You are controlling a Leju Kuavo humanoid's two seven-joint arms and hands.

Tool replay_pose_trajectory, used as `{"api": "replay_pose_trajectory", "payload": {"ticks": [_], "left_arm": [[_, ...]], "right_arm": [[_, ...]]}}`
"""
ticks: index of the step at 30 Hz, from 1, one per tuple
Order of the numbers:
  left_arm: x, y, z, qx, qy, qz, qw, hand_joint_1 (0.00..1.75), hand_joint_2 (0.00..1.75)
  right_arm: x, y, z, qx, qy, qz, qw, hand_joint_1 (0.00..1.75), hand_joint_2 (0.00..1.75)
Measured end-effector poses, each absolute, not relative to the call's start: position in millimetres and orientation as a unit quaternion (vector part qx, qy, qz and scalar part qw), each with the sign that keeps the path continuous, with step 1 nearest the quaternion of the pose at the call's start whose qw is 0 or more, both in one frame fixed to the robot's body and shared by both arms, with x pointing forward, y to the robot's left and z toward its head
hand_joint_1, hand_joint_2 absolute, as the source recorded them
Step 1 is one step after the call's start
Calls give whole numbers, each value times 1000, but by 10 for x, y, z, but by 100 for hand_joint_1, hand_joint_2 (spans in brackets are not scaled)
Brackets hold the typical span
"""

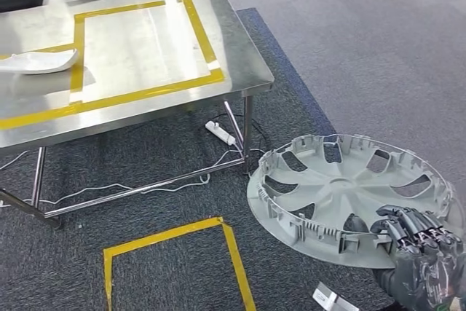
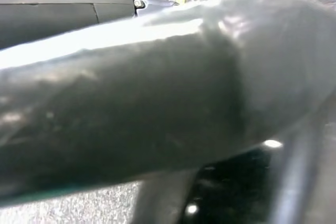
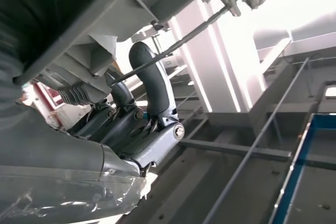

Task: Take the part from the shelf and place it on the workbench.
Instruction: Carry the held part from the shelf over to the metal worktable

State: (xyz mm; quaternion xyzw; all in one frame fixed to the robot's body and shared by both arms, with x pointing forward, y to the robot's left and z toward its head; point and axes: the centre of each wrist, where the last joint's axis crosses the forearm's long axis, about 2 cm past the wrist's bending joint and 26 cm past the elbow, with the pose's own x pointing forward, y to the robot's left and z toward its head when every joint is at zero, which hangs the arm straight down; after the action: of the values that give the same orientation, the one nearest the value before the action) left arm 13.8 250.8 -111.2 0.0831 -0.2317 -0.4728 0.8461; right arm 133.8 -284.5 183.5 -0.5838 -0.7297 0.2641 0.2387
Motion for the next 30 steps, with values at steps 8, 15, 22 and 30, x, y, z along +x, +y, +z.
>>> {"api": "replay_pose_trajectory", "payload": {"ticks": [8, 15, 22, 30], "left_arm": [[145, 2503, -1112, 82, -229, -475, 846, 0, 0], [135, 2503, -1113, 79, -227, -477, 845, 0, 0], [146, 2499, -1112, 79, -227, -477, 845, 0, 0], [146, 2496, -1112, 79, -227, -478, 845, 0, 0]], "right_arm": [[1334, -2846, 1831, -584, -729, 264, 240, 175, 175], [1342, -2846, 1835, -584, -729, 264, 239, 175, 175], [1338, -2851, 1833, -586, -728, 264, 240, 175, 175], [1341, -2853, 1835, -586, -728, 264, 239, 175, 175]]}}
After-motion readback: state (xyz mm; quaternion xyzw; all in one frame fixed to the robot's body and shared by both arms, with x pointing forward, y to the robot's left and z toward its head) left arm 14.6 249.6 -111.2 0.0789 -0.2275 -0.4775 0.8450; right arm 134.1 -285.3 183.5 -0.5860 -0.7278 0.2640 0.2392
